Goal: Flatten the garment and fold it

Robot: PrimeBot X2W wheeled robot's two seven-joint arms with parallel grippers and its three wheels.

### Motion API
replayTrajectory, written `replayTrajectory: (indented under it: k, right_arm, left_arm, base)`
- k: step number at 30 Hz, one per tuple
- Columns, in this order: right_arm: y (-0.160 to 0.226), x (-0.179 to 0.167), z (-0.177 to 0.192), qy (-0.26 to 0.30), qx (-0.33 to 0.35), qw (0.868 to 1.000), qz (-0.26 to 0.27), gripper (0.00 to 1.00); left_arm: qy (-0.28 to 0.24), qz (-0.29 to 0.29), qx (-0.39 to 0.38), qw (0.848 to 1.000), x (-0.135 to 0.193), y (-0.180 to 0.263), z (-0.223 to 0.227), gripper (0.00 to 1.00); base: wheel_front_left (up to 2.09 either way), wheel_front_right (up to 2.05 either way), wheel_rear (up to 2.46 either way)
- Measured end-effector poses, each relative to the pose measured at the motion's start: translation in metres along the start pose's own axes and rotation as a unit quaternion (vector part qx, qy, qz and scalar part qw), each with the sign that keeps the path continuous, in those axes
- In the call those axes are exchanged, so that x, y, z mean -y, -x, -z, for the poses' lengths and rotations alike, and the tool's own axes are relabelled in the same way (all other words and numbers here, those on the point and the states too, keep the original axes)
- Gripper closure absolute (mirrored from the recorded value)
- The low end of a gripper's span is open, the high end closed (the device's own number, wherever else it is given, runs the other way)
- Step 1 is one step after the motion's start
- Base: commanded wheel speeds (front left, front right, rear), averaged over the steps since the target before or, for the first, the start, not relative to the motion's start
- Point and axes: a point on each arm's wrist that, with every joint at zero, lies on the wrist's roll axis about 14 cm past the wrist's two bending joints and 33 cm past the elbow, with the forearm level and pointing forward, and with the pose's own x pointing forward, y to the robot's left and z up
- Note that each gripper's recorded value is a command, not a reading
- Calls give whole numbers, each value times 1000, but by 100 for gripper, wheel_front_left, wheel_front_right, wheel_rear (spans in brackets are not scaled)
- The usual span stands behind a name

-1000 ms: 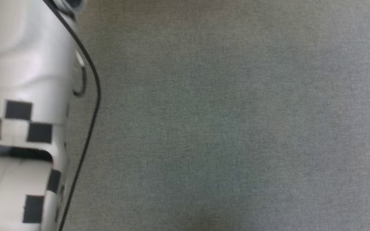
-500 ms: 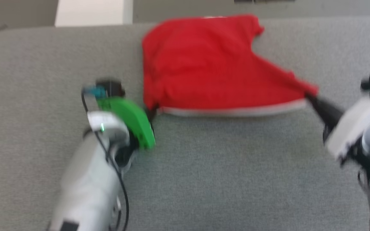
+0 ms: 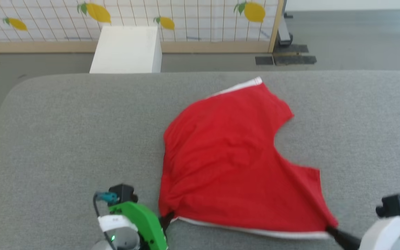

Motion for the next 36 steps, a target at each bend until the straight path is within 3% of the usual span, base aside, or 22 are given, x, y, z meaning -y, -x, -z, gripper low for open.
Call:
replayTrajectory:
  k: [6,11,23,29,36]
  right_arm:
    - [21,-7,30,-4,-57,998,-13,100]
    - [25,-7,13,2,-30,1000,-9,100]
    - [-17,-24,-105,93,72,993,-9,100]
    - [-61,-36,-154,123,83,989,-12,100]
    - [-122,-39,-179,140,68,988,-7,100]
  left_arm:
    - [12,-20,7,1000,-7,23,0,100]
    - [32,-13,33,999,-1,29,-13,100]
    - [80,5,101,992,8,8,-72,100]
    - [83,1,119,989,2,-16,-98,100]
    - [90,-13,123,988,-15,-43,-112,100]
  base:
    - [0,0,0]
    - [0,0,0]
    - [0,0,0]
    - [0,0,0]
    - [0,0,0]
